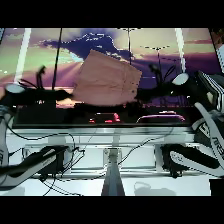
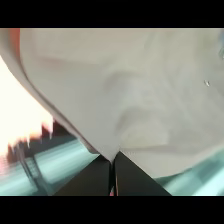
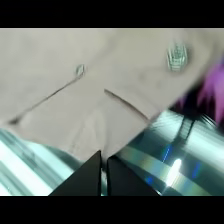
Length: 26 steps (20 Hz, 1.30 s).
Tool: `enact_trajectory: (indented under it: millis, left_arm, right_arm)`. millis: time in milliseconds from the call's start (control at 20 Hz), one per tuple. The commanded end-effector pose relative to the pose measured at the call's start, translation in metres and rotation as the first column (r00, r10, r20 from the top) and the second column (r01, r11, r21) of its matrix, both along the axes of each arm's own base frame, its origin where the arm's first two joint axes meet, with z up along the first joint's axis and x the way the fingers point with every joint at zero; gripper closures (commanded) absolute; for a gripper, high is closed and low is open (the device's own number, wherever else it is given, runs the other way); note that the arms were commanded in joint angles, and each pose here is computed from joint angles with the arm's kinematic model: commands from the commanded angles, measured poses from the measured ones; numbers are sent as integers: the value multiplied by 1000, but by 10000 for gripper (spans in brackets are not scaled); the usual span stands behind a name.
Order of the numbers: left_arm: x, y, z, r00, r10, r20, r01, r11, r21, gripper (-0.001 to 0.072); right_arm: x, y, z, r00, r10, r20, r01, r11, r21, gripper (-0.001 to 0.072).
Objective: Fold the clothes and pants, and hang the long-sleeved shirts on hangers.
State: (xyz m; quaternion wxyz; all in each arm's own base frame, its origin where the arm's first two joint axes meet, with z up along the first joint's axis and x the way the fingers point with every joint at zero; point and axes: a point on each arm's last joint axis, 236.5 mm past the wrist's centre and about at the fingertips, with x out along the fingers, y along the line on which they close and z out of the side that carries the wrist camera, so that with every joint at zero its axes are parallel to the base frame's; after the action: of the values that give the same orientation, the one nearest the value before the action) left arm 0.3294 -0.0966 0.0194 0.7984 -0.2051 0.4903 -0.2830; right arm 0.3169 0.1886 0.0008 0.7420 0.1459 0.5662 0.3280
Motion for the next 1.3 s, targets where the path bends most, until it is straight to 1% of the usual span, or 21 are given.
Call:
enact_trajectory:
  millis: [0, 150, 250, 350, 500, 600, 650, 700, 750, 800, 850, 900, 1000, 1100, 1200, 1250]
  left_arm:
    - [32, 2, 128, 940, -8, 341, -8, 999, 43, 693]
    - [20, 2, 234, 800, -15, 599, -56, 993, 100, 693]
    - [0, 4, 290, 680, 12, 733, -128, 987, 102, 693]
    - [-30, 4, 335, 551, 36, 834, -193, 977, 86, 693]
    - [-86, 2, 395, 340, 60, 939, -270, 962, 36, 693]
    - [-127, 4, 432, 177, 86, 980, -320, 947, -25, 693]
    - [-145, 5, 445, 113, 96, 989, -336, 940, -53, 692]
    - [-159, 5, 454, 68, 99, 993, -343, 937, -70, 693]
    - [-165, 3, 455, 59, 97, 994, -340, 938, -71, 693]
    - [-162, 2, 451, 86, 115, 990, -329, 941, -80, 693]
    - [-151, 3, 440, 147, 137, 980, -321, 943, -84, 694]
    - [-132, 5, 421, 232, 158, 960, -317, 945, -79, 694]
    - [-83, 10, 364, 439, 191, 878, -296, 953, -59, 694]
    - [-27, 18, 288, 642, 220, 735, -285, 958, -37, 694]
    - [20, 20, 202, 803, 231, 550, -265, 964, -18, 693]
    - [39, 12, 152, 878, 213, 429, -233, 972, -7, 693]
  right_arm:
    - [39, 1, 113, 941, -13, 339, 5, 1000, 25, 693]
    - [47, -9, 217, 796, -52, 603, 40, 999, 33, 693]
    - [32, -15, 270, 699, -67, 712, 53, 998, 42, 693]
    - [6, -17, 310, 626, -74, 776, 42, 997, 61, 693]
    - [-45, -16, 362, 515, -108, 850, 4, 992, 124, 693]
    - [-84, -16, 395, 431, -145, 891, -30, 984, 175, 692]
    - [-101, -17, 410, 390, -166, 906, -43, 979, 198, 693]
    - [-114, -18, 420, 356, -184, 916, -53, 975, 216, 692]
    - [-123, -21, 428, 327, -197, 924, -53, 973, 226, 693]
    - [-126, -21, 429, 329, -206, 922, -52, 971, 235, 693]
    - [-121, -21, 424, 375, -234, 897, -37, 963, 266, 694]
    - [-109, -20, 411, 440, -253, 862, -17, 957, 290, 693]
    - [-73, -17, 364, 584, -264, 768, 45, 955, 294, 694]
    - [-26, -14, 292, 731, -260, 631, 120, 959, 256, 693]
    - [18, -17, 218, 820, -303, 485, 218, 950, 224, 692]
    - [41, -21, 179, 844, -360, 398, 294, 930, 220, 692]
